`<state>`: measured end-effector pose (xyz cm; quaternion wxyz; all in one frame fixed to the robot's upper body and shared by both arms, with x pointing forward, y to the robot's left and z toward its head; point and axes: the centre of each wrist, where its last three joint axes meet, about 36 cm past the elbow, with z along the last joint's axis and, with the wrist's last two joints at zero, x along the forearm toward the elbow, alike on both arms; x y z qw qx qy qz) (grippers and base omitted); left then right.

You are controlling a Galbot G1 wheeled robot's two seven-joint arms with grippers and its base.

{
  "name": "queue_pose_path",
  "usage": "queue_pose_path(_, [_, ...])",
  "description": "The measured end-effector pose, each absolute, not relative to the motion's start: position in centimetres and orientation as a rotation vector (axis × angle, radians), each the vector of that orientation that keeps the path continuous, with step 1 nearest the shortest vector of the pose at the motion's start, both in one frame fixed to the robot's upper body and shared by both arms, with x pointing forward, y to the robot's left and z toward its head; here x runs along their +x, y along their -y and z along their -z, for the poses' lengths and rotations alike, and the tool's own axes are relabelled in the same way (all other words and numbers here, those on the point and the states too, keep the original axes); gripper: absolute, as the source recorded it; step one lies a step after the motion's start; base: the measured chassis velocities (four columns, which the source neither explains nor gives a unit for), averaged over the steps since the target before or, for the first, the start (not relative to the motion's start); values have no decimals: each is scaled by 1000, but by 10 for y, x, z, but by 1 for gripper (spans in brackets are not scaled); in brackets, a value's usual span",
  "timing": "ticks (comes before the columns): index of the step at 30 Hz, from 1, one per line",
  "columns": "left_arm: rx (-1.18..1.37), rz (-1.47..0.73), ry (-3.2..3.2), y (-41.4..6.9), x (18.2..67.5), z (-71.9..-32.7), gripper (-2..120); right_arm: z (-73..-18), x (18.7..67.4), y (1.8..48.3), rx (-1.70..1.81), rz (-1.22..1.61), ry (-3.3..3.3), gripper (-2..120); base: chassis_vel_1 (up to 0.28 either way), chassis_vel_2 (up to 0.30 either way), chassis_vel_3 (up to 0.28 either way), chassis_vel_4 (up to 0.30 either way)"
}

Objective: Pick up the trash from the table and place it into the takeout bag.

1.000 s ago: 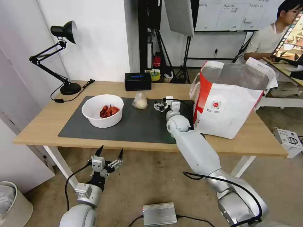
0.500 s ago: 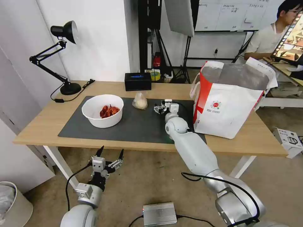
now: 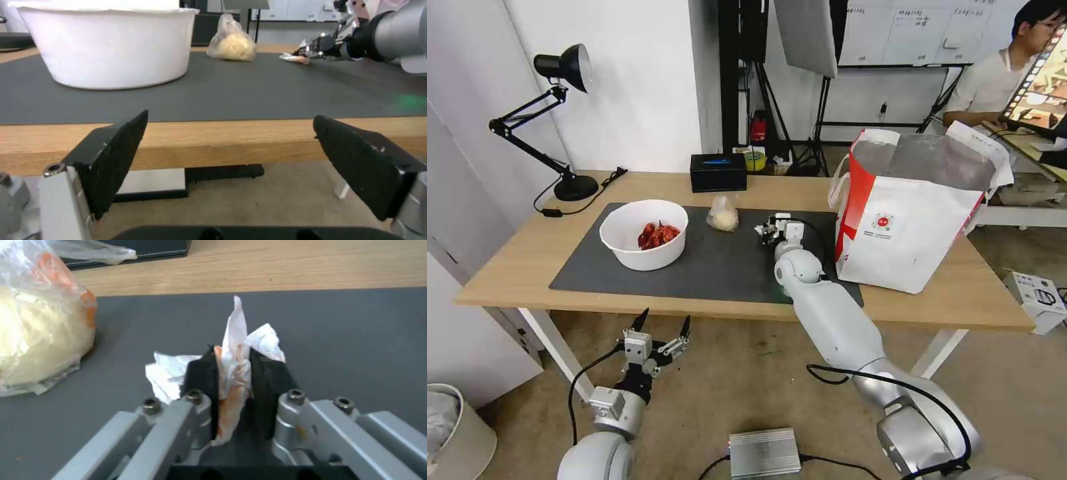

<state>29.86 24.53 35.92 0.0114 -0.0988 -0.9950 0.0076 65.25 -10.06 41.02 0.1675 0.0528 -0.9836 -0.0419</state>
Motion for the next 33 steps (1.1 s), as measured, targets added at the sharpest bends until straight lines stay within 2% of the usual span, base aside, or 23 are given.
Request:
queue_pose_path(8, [-304,-32,3105,-244,299,-359,100,-408,649,101,146,126,2799,9,0,0,0,0])
queue_pose_path(12, [-302,-36,3106,-243,299,-359,100,-409,643,105,146,123,2810,0,0,0,0,0])
queue_pose_path(24, [-301,-40,3108,-241,300,-359,100,-412,611,124,184,129,2854,0,0,0,0,0])
queue_pose_path(33, [-301,-34,3113,-242,300,-361,100,-397,564,133,319,122,2902,0,0,0,0,0])
